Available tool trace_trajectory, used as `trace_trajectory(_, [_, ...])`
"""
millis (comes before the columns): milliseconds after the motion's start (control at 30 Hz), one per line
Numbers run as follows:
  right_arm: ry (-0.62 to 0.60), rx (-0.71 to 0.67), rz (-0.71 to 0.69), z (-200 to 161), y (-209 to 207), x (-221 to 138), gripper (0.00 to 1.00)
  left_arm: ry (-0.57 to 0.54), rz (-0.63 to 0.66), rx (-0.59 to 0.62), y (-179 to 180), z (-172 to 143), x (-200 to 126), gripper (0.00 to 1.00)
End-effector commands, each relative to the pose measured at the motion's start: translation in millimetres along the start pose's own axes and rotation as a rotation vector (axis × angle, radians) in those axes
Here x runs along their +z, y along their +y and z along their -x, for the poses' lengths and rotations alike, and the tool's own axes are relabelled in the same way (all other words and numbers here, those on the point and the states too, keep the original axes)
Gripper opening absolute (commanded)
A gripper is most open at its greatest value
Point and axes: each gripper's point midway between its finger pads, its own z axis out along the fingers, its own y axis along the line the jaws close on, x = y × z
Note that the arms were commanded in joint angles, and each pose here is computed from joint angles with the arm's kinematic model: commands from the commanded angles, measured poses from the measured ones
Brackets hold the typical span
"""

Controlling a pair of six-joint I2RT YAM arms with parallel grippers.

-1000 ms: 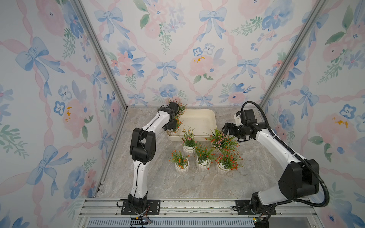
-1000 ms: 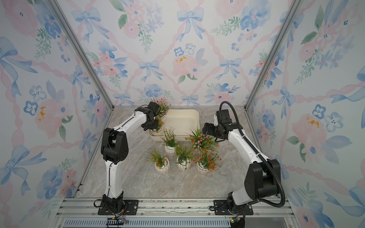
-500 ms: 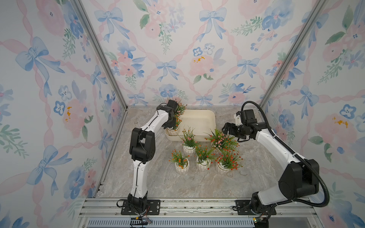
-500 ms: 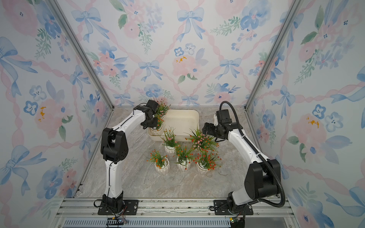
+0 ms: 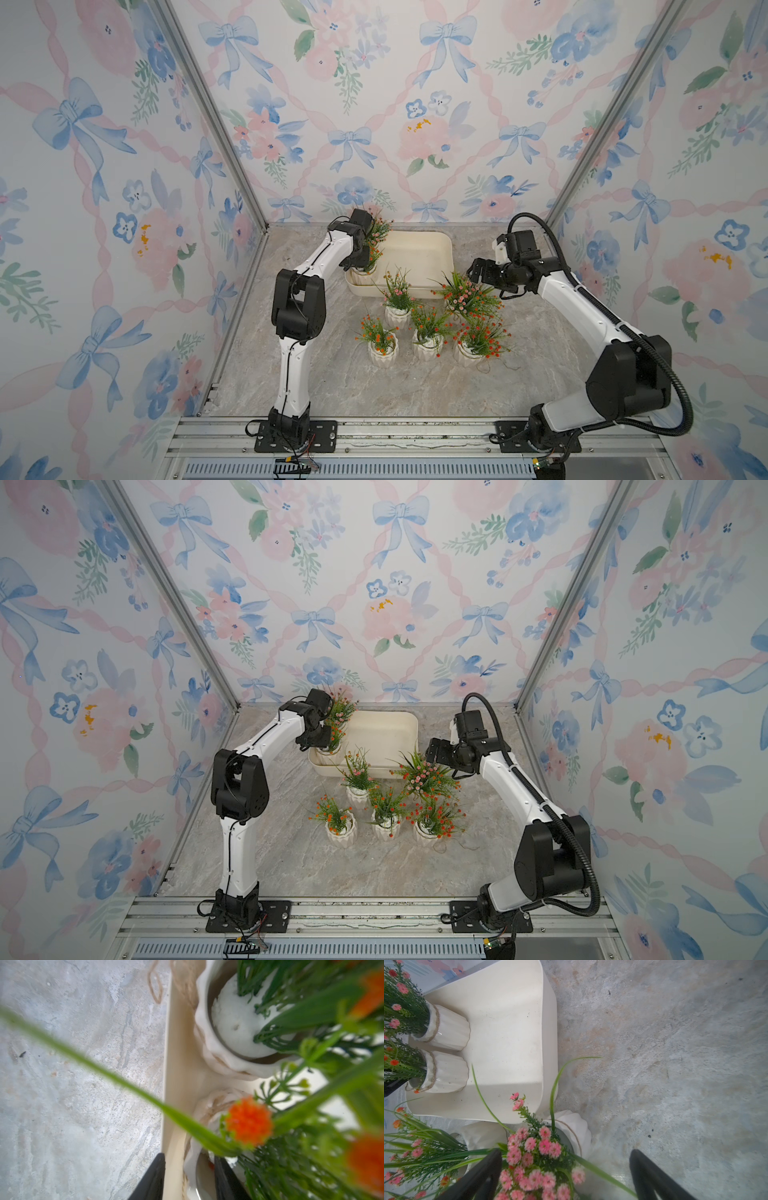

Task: Put the potted gypsophila into the storage box
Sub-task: Place the baby's breath potted plant at the storage box.

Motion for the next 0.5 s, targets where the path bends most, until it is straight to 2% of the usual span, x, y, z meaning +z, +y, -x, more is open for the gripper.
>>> trace_trajectory(0, [0.001,0.012,0.003,0,0,-3,0.97,-0.015,0.029,-0.039,22,5,-15,0.47])
trace_trajectory(233, [-0.003,0.011,0.005,2,1,-5,0.97,-0.061,-0.007,-0.074,28,14,-39,0.69])
trace_trajectory(467, [-0.010,-0.021,-0.002,5,5,-9,0.97,-0.125,-0.077,-0.125,35,22,-78,0.84])
